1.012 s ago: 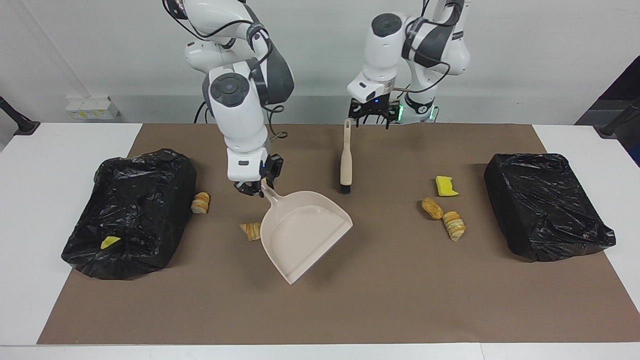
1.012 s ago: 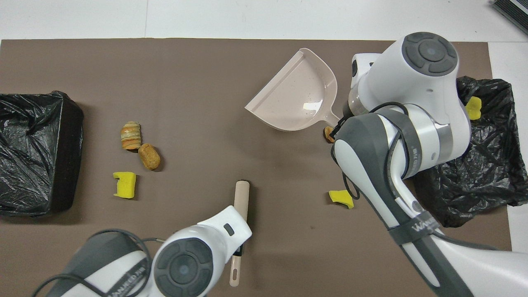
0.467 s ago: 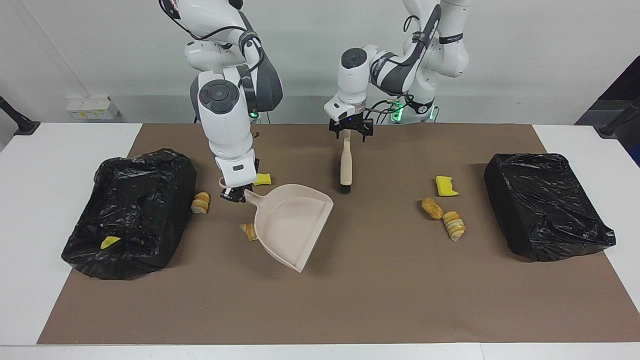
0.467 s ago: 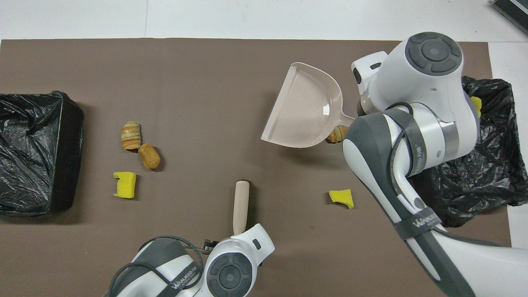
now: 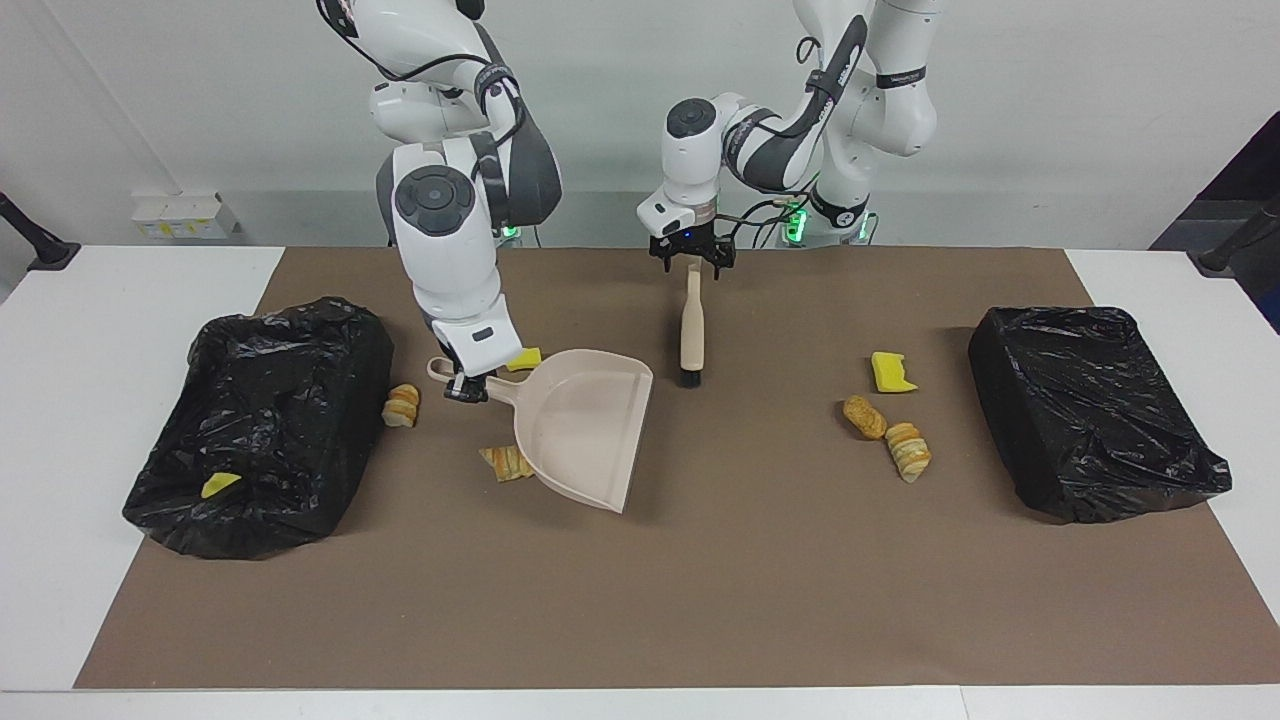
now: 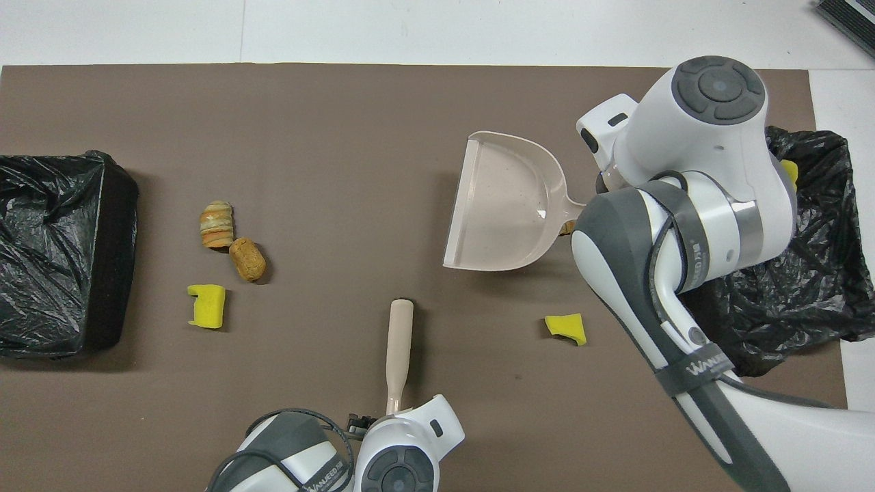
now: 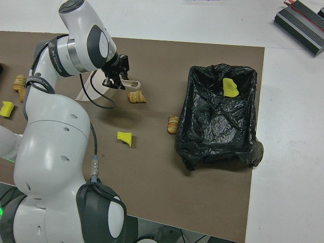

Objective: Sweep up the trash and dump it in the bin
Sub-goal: 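Lift the dustpan with the right gripper while the left gripper grasps the brush, then set the dustpan down while the left gripper carries the brush to the bread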

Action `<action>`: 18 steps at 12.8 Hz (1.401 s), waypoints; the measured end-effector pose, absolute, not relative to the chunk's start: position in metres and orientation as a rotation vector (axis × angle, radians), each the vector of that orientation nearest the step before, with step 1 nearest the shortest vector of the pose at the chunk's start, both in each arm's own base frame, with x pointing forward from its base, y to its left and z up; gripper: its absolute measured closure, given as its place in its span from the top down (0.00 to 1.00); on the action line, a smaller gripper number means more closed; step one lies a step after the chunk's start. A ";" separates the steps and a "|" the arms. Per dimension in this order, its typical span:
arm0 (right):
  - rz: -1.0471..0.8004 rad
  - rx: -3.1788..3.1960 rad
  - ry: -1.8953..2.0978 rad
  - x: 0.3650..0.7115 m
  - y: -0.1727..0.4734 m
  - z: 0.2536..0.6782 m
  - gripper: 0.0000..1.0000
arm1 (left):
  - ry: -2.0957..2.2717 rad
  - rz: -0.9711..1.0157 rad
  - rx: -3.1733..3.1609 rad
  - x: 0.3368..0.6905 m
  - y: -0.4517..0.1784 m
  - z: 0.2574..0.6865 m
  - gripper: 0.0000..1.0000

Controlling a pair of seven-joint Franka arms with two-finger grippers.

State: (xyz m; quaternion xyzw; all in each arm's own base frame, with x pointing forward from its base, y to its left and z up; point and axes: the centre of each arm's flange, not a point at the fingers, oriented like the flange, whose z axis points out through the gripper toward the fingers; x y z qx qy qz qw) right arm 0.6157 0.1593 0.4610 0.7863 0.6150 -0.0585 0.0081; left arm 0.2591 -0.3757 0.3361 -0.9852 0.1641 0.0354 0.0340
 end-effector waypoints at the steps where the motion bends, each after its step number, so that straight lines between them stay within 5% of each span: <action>1: -0.198 2.459 1.927 0.611 0.159 0.458 0.31 | 0.502 0.109 -3.031 0.260 -0.375 0.336 0.78; 5: -0.221 2.421 1.983 0.591 0.163 0.450 0.31 | 0.485 0.114 -3.033 0.265 -0.373 0.339 0.27; 11: -0.228 2.243 2.080 0.544 0.187 0.420 0.31 | 0.289 0.178 -3.027 0.320 -0.337 0.385 0.27; 18: -0.136 2.209 2.090 0.520 0.248 0.386 0.31 | 0.067 0.187 -3.049 0.443 -0.093 0.449 0.27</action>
